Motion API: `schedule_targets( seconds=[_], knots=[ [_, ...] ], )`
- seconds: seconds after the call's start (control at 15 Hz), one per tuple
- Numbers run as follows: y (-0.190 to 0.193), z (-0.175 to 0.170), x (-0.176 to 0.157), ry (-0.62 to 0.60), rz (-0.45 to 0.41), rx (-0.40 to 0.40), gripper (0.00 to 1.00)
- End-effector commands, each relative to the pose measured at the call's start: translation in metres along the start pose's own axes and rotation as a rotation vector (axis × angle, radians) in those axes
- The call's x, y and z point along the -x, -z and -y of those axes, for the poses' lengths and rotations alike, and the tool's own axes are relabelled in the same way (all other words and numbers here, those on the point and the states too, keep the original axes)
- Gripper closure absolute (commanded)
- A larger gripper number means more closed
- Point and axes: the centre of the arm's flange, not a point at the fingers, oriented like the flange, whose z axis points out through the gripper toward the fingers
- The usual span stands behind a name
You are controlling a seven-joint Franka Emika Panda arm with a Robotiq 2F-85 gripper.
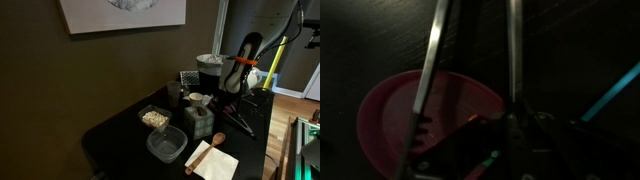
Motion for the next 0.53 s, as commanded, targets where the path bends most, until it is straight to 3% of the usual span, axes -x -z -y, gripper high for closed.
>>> schedule_targets(
  seconds=[0.0,0.47],
  knots=[
    [-0.002,-0.001,-0.002,0.008,-0.001,0.004,1.0],
    [0.018,-0.005,-0.011,0.039,0.011,-0.011,0.97]
  ],
)
